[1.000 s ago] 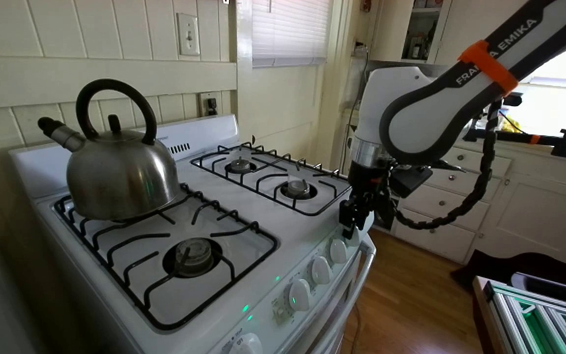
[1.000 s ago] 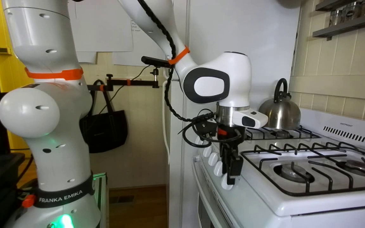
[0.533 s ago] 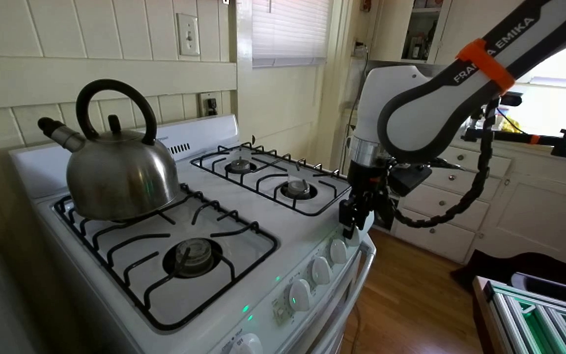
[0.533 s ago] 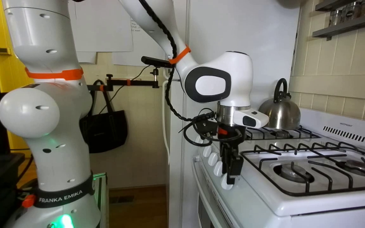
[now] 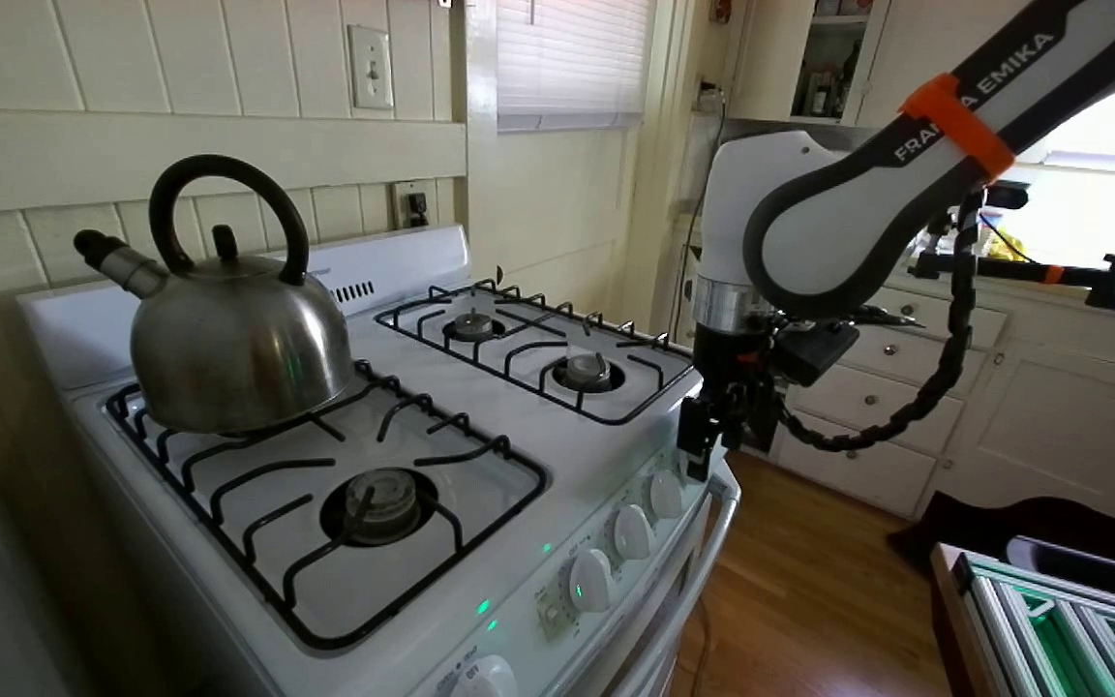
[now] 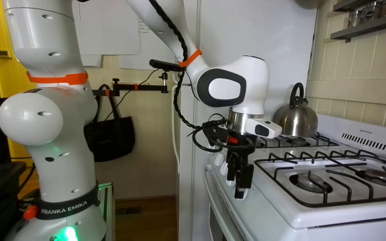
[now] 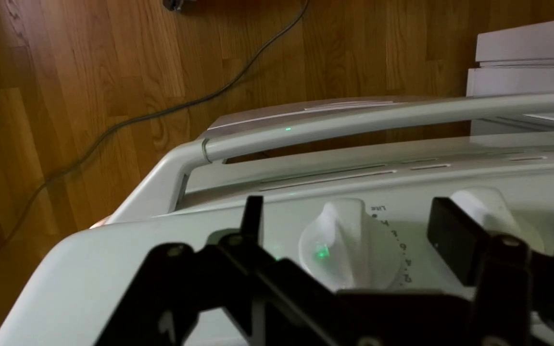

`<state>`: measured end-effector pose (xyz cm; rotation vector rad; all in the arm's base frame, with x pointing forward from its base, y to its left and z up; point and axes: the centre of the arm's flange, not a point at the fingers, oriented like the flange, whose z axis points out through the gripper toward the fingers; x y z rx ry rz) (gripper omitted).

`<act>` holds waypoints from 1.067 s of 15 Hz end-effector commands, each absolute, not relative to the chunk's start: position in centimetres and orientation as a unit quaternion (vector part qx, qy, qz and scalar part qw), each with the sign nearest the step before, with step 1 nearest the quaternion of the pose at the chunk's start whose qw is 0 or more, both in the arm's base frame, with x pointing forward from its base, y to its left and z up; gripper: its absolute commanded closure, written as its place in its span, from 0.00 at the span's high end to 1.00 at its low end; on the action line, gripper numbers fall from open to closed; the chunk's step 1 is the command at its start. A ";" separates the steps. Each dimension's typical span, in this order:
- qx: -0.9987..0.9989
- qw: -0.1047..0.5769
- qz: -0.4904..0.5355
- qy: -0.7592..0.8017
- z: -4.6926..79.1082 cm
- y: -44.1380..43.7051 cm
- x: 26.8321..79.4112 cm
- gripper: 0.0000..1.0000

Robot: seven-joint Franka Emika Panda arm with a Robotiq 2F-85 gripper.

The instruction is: Turn the first right switch to the left

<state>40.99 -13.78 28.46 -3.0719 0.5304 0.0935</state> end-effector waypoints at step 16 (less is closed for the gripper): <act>-0.982 0.008 0.012 0.187 29.2 -13.1 42.1 0.14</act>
